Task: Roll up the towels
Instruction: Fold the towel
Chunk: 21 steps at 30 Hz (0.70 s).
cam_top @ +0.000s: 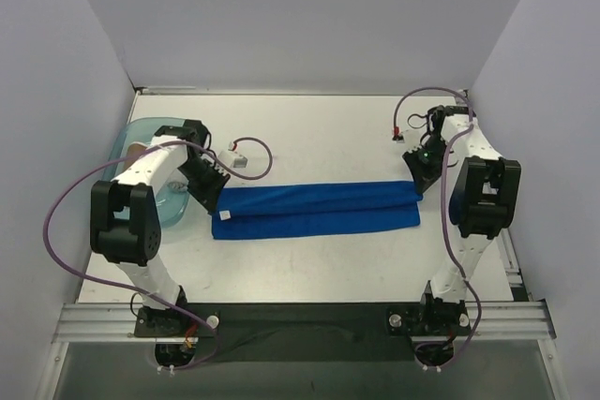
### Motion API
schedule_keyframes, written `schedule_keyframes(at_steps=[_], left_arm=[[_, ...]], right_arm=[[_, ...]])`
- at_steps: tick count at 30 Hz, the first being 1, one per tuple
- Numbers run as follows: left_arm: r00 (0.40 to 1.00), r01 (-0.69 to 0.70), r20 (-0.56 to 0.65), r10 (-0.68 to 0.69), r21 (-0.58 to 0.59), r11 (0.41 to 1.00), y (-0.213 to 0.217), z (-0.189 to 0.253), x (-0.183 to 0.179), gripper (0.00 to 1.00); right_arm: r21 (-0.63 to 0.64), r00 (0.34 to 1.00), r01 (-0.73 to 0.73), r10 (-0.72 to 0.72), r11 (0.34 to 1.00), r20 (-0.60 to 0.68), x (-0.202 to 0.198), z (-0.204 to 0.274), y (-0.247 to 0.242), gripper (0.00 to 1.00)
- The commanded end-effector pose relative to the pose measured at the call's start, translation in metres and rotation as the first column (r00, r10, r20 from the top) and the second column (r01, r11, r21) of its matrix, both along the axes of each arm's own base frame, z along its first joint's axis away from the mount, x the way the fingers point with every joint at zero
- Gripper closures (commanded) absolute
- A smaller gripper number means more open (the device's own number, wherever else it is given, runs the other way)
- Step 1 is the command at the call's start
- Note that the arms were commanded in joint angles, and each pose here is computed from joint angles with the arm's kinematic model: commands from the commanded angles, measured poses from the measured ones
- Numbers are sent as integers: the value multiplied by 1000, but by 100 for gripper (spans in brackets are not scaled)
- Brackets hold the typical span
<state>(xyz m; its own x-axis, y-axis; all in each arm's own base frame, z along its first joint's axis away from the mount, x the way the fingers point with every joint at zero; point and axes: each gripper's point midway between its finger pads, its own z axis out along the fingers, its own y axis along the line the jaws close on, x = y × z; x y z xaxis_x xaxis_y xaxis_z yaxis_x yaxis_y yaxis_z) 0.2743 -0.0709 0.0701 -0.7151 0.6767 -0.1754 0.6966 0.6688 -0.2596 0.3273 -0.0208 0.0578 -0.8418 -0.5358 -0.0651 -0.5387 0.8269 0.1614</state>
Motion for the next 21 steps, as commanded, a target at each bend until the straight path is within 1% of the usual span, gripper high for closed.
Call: schedule_keyframes(at_steps=[1,6,8,15,21], left_arm=[[999,42,-14,-43,-54,998,-7,21,-20,100],[996,47,-68,-50,-44,998,-4,6,-37,100],[993,44,-105,-47,-26,999,-2,-7,-42,100],[989,16,-145,-10,44,999,7,-56,-36,100],[990,-3,-140,12,69,998,8,-70,-25,100]], right_arm=[[-15,999,-22,21,1000,-41,-20,16,-5,100],[-5,995,-40,40,999,-94,-34,3,-4,100],[-7,992,-43,42,999,-116,-38,-5,-5,100],[-61,984,-62,50,996,-174,-42,-36,-19,100],[-72,981,-62,48,995,-188,-39,-44,-22,100]])
